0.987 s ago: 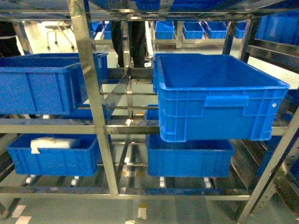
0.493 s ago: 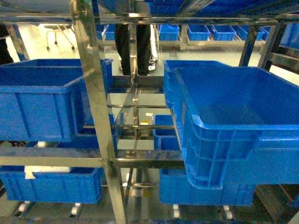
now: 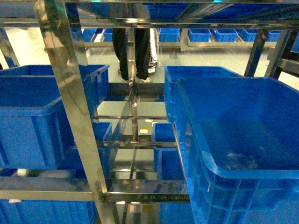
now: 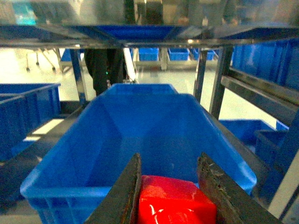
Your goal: Pick red block from blue box to shelf
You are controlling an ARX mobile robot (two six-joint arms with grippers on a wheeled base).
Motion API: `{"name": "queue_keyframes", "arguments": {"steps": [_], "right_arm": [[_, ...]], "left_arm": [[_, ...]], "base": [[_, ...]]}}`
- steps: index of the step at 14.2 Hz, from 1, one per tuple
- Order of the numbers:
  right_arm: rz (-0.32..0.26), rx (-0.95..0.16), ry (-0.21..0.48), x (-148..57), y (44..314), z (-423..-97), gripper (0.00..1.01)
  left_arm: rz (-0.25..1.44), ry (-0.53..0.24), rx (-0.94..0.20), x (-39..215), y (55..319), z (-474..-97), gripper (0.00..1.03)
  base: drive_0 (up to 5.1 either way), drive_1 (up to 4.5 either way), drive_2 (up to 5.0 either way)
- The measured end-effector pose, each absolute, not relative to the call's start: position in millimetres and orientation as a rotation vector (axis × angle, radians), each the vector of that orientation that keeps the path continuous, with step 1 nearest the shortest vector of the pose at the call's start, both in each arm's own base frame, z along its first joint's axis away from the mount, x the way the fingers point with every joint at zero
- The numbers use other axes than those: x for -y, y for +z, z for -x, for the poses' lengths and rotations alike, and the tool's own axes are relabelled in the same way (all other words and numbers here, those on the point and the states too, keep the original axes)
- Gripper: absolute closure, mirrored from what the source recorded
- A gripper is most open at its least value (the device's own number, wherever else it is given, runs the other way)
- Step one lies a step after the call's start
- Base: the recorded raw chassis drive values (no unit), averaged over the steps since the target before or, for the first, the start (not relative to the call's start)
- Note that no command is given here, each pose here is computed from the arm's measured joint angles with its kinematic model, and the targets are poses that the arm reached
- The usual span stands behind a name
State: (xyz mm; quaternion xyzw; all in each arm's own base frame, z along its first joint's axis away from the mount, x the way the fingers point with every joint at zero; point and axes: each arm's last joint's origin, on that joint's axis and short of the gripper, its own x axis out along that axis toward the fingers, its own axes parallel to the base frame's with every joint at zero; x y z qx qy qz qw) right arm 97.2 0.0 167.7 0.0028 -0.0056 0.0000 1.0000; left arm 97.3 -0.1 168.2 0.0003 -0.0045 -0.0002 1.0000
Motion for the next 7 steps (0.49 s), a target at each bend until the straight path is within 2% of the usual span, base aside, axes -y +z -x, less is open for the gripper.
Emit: {"name": "queue_keyframes", "arguments": {"steps": [7], "right_arm": [[-0.006, 0.004, 0.0, 0.0, 167.0, -97.2, 0.72]], "left_arm": [[0.0, 0.0, 0.003, 0.1, 167.7, -97.3, 0.05]], "base": [[0.0, 0.0, 0.0]]}}
